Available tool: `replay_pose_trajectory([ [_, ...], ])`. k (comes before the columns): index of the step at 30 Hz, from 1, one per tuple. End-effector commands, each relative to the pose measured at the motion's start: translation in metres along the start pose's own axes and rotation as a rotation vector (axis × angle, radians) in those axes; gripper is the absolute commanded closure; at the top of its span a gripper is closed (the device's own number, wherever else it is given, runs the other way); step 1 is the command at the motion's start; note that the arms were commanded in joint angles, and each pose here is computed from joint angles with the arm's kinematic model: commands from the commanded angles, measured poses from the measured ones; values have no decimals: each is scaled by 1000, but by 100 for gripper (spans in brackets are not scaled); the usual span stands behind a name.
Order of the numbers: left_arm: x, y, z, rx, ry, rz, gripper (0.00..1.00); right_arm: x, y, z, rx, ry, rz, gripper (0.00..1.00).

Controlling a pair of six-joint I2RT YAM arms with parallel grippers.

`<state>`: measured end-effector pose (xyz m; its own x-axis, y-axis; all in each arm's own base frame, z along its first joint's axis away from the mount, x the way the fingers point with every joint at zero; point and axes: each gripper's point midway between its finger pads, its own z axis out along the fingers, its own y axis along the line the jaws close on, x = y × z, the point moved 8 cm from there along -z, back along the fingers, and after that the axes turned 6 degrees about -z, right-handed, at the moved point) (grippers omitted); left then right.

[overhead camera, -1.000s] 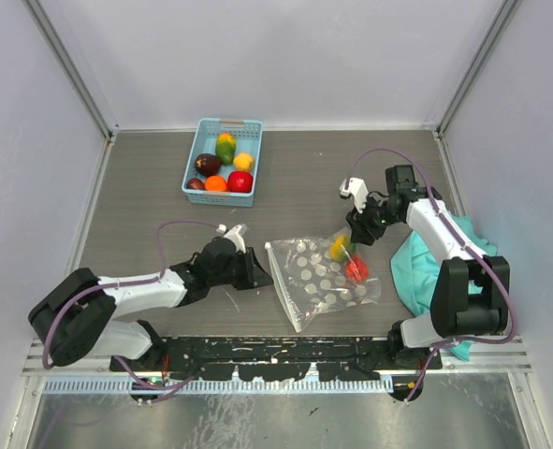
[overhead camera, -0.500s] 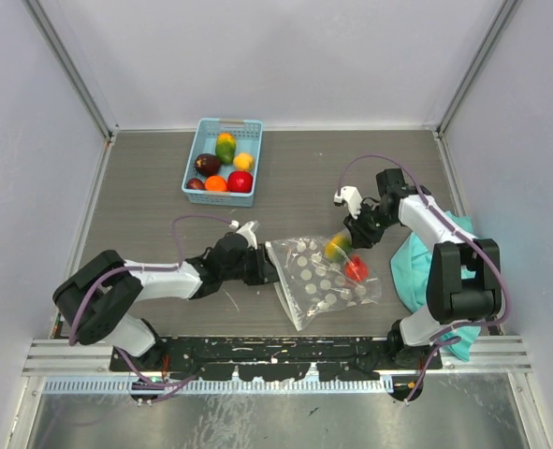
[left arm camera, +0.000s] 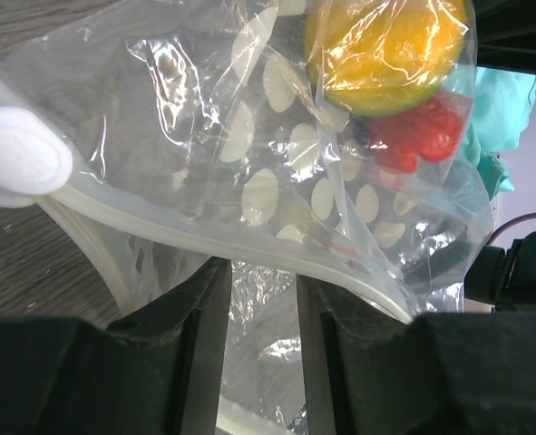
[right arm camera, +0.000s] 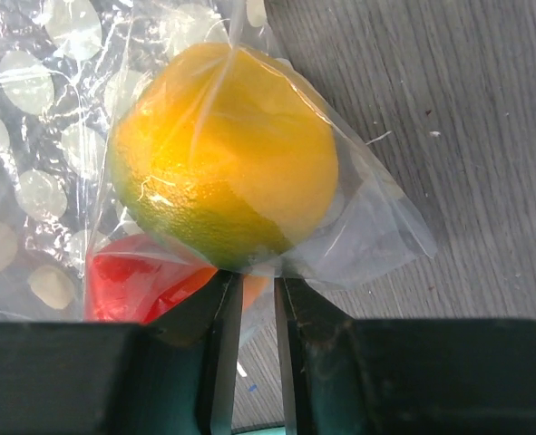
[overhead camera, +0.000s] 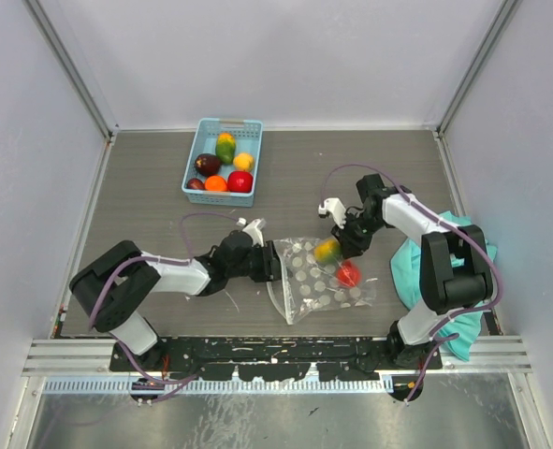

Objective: Open the zip-top bag and remove the fake food
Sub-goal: Pick up the fake fruit from the zipper food storage bag.

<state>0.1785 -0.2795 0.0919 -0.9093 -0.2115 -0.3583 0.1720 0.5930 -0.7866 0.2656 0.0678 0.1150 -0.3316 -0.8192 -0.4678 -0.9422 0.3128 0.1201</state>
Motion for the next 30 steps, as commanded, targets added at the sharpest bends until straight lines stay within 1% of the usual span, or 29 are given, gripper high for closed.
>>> replay_pose_trajectory([
  [1, -13, -21, 5, 110, -56, 68, 62, -14, 1, -16, 16, -58, -62, 72],
  [8, -13, -16, 1, 146, -113, 133, 53, -21, 2, -45, 94, -124, -135, 63],
  [10, -13, -17, 2, 153, -107, 151, 53, -22, 3, -54, 114, -148, -159, 61],
  [12, -13, -17, 4, 157, -101, 164, 54, -24, 7, -61, 122, -171, -200, 60],
  [14, -13, -17, 5, 159, -92, 179, 55, -29, 12, -68, 114, -208, -275, 55],
  [15, -12, -17, 5, 164, -87, 191, 55, -32, 14, -70, 104, -226, -333, 51],
  [18, -13, -17, 5, 162, -70, 223, 55, -36, 20, -73, 90, -275, -539, 27],
  [20, -12, -18, 5, 165, -60, 245, 55, -33, 19, -69, 95, -267, -684, 10],
  [21, -13, -18, 6, 165, -58, 254, 54, -31, 18, -66, 88, -251, -756, 5],
  [23, -13, -18, 5, 158, -50, 272, 54, -27, 15, -59, 51, -217, -872, 3],
  [24, -13, -19, 5, 156, -46, 277, 54, -26, 12, -56, 34, -209, -901, 3],
  [26, -14, -20, 6, 157, -41, 289, 54, -28, 4, -51, 6, -205, -923, 4],
  [30, -15, -22, 8, 160, -30, 299, 54, -29, -6, -38, -45, -211, -925, 9],
])
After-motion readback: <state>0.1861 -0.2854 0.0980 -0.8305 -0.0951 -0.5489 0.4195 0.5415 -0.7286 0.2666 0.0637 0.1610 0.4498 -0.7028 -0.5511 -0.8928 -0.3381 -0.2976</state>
